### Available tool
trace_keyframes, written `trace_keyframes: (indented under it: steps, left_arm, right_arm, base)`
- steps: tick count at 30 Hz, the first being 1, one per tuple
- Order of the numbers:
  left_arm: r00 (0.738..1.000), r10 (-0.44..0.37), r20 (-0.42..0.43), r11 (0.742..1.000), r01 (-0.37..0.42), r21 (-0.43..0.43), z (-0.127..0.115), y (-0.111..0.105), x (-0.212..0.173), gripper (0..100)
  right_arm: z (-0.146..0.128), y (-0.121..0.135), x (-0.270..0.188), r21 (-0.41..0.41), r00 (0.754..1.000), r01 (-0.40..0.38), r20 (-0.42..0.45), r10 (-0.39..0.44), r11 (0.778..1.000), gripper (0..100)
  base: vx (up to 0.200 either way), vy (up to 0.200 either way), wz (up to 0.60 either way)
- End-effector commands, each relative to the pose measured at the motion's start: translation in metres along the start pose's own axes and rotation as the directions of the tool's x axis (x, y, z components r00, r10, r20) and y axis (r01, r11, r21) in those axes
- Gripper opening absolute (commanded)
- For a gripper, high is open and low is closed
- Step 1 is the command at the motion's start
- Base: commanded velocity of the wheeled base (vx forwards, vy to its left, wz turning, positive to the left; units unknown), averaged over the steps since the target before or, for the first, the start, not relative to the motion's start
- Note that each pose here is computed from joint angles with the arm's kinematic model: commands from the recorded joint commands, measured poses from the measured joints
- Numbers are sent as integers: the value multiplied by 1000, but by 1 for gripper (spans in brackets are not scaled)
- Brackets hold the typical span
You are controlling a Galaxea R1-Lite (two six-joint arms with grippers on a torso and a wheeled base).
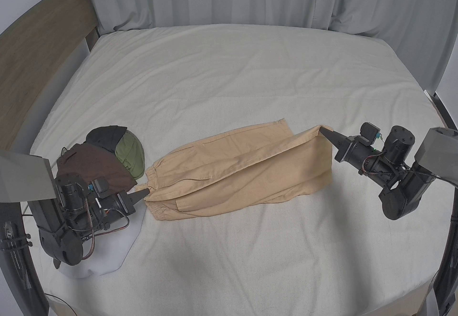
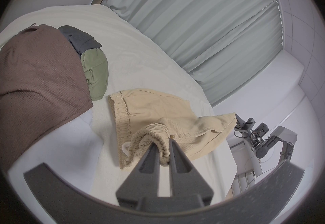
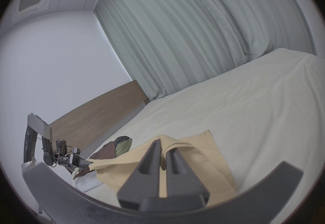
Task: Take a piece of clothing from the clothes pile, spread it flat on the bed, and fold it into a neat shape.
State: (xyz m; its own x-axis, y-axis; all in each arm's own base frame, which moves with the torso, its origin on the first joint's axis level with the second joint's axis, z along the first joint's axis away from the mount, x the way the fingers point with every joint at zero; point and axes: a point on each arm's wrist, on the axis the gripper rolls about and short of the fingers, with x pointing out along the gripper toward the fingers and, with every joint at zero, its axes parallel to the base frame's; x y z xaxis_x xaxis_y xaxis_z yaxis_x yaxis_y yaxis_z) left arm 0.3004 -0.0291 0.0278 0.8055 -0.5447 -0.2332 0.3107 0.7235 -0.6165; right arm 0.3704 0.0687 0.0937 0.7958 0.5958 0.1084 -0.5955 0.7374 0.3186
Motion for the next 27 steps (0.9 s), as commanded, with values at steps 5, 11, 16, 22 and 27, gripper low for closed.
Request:
trace_keyframes:
  steps: [5, 11, 16, 22, 27]
  left_arm:
    - [1000, -4, 4, 1000, 4, -2, 0, 0, 3, 0]
    - [1000, -4, 4, 1000, 4, -4, 0, 0, 6, 0]
    - [999, 10, 34, 999, -9, -33, 4, -1, 9, 0]
    - [999, 9, 38, 998, -7, -60, 4, 1, 12, 0]
    - [1000, 10, 25, 998, -9, -66, 0, 7, 20, 0]
  right_arm:
    - [-2, -12, 20, -20, 999, -15, 34, 16, 1000, 0]
    - [-5, -19, 29, -23, 999, -14, 39, 15, 1000, 0]
    - [-9, -24, 39, -27, 998, -26, 53, 28, 999, 0]
    - [-15, -28, 52, -28, 998, -37, 57, 39, 999, 0]
    - [-14, -35, 65, -15, 996, -41, 76, 42, 999, 0]
  base:
    - [0, 0, 0]
    - [0, 0, 0]
    - [0, 0, 0]
    - [0, 0, 0]
    - [0, 0, 0]
